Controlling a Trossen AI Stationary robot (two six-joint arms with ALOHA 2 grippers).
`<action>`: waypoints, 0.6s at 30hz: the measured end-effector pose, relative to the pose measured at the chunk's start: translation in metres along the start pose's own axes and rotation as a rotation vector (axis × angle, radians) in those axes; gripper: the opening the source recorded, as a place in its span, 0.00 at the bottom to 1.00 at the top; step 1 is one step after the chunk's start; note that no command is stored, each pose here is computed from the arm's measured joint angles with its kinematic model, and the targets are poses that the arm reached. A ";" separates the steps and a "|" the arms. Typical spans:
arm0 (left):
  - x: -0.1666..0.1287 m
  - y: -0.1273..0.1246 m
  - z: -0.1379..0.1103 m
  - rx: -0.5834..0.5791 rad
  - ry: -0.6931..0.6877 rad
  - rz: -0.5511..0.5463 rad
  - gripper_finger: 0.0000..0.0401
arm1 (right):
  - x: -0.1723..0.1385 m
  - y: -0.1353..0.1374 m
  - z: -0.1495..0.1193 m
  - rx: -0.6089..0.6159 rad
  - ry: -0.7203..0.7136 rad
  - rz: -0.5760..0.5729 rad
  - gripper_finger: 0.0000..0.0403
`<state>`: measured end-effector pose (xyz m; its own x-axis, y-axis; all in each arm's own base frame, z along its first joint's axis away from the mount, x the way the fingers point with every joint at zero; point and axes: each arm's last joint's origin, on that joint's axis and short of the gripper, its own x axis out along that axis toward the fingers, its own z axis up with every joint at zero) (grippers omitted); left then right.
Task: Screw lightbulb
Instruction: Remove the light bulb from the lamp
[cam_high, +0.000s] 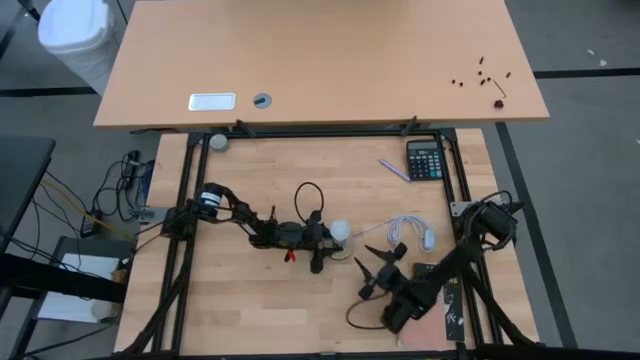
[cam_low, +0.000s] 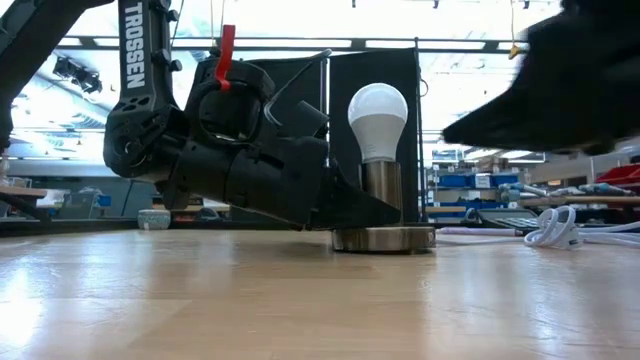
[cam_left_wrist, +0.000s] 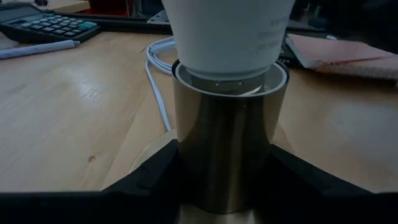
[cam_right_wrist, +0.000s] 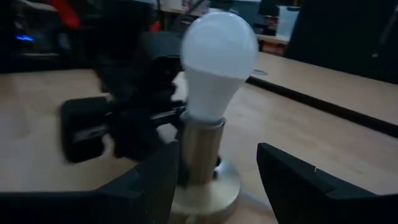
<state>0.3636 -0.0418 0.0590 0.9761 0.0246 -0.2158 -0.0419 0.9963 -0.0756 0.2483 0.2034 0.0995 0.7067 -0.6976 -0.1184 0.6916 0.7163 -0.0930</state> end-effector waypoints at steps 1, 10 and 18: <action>0.000 0.000 0.000 0.011 0.001 -0.001 0.49 | 0.006 0.001 0.001 -0.005 0.007 -0.014 0.56; -0.001 -0.004 -0.001 0.062 0.004 -0.018 0.49 | 0.026 0.006 0.004 -0.026 0.101 -0.029 0.56; -0.001 -0.006 -0.002 0.096 0.006 -0.024 0.49 | 0.041 0.018 0.012 -0.080 0.095 -0.015 0.56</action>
<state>0.3625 -0.0482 0.0582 0.9752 0.0003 -0.2213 0.0025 0.9999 0.0128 0.2916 0.1876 0.1051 0.6764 -0.7063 -0.2088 0.6850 0.7075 -0.1739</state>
